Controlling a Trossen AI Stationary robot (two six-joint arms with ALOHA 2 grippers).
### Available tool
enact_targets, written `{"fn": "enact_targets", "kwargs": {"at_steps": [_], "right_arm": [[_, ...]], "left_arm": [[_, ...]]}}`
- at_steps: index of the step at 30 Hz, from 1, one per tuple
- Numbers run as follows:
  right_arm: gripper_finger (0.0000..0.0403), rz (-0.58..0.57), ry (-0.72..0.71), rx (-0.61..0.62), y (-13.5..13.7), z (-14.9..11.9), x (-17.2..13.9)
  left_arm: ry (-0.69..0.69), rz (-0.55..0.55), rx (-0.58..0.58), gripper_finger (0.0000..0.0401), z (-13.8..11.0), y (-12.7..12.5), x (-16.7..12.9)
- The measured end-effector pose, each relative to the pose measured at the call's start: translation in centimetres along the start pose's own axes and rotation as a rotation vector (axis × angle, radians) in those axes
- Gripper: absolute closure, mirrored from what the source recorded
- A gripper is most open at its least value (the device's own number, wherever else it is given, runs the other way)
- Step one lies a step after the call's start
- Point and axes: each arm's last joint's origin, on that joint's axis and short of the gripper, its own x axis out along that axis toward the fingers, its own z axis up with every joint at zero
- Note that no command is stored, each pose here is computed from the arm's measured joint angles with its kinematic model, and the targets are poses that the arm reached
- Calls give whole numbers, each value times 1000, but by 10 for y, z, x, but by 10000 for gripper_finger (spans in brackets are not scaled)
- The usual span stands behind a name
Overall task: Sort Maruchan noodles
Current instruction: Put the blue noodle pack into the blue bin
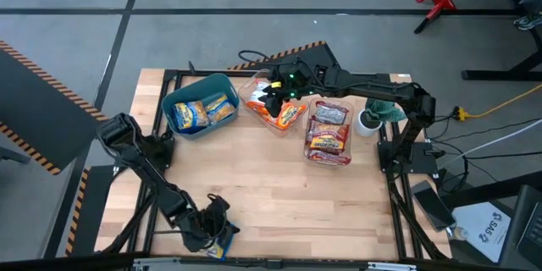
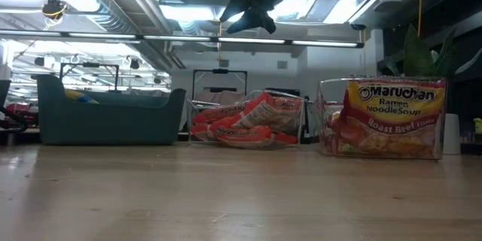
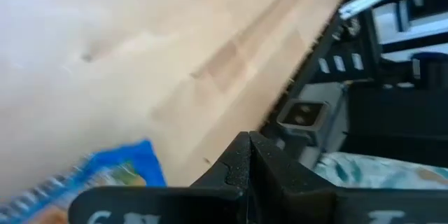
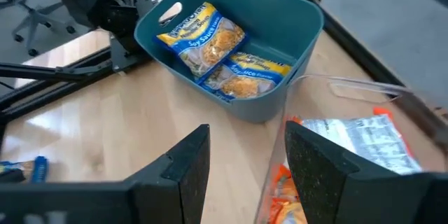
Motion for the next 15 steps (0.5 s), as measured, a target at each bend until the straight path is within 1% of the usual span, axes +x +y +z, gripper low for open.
{"fn": "enact_targets", "kwargs": {"at_steps": [3, 7, 12, 15], "right_arm": [[233, -25, -6, -18, -1, 0, 0], [233, -51, -24, -20, -1, 1, 0], [233, -61, -60, -23, -1, 5, 0], [233, -55, -85, -24, -1, 7, 0]], "left_arm": [[-26, 55, 15, 401, 8, 5, 4], [-89, 165, 45, 401, 25, 14, 10], [-216, 287, 61, 401, 55, 24, 20], [-261, 308, 88, 401, 75, 24, 27]]}}
